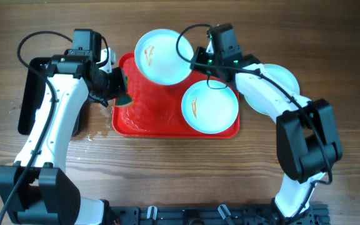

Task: Clean dirty plates on tray and stack at the side
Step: 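Move the right gripper to grip the rim of the lower plate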

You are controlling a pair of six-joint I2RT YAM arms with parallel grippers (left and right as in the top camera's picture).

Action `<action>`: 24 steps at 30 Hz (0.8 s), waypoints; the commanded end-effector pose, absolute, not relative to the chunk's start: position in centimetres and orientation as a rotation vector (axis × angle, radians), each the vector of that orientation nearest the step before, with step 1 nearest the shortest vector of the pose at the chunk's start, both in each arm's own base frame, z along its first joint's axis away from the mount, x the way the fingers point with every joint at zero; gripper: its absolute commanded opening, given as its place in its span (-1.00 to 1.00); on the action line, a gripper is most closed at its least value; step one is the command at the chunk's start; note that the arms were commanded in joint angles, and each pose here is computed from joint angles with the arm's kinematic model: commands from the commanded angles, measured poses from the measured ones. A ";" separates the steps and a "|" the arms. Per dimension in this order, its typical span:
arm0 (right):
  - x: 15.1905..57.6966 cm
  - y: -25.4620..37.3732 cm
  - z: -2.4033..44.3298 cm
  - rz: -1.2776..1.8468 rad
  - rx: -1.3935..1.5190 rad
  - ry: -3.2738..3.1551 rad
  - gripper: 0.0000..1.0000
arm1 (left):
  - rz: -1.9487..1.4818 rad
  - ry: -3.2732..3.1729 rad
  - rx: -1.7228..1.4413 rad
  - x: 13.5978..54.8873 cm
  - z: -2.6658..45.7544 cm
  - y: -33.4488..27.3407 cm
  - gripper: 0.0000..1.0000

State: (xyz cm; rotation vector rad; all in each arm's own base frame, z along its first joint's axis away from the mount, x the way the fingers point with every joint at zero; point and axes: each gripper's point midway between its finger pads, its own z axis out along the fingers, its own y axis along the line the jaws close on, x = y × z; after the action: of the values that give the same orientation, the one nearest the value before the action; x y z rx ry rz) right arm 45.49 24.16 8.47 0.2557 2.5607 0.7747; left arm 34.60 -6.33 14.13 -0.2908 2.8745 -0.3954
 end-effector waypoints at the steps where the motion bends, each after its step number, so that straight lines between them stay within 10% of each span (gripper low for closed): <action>1: 42.7 25.9 7.5 0.713 0.261 2.652 -0.91 | -0.446 2.743 -0.221 34.5 18.1 -6.7 -0.92; 13: 32.4 27.8 0.9 0.437 0.217 2.912 -0.91 | -0.431 2.886 -0.255 32.4 13.2 -6.6 -0.92; 24: 35.0 27.8 0.7 0.442 0.191 2.751 -0.92 | -0.471 2.934 -0.201 31.1 10.5 -8.3 -0.92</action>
State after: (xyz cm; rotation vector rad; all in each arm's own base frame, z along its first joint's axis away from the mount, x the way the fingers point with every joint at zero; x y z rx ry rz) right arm 34.40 28.75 1.25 0.1884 2.7769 0.5064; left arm 31.36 -6.87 10.80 -0.2892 2.9264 -0.4399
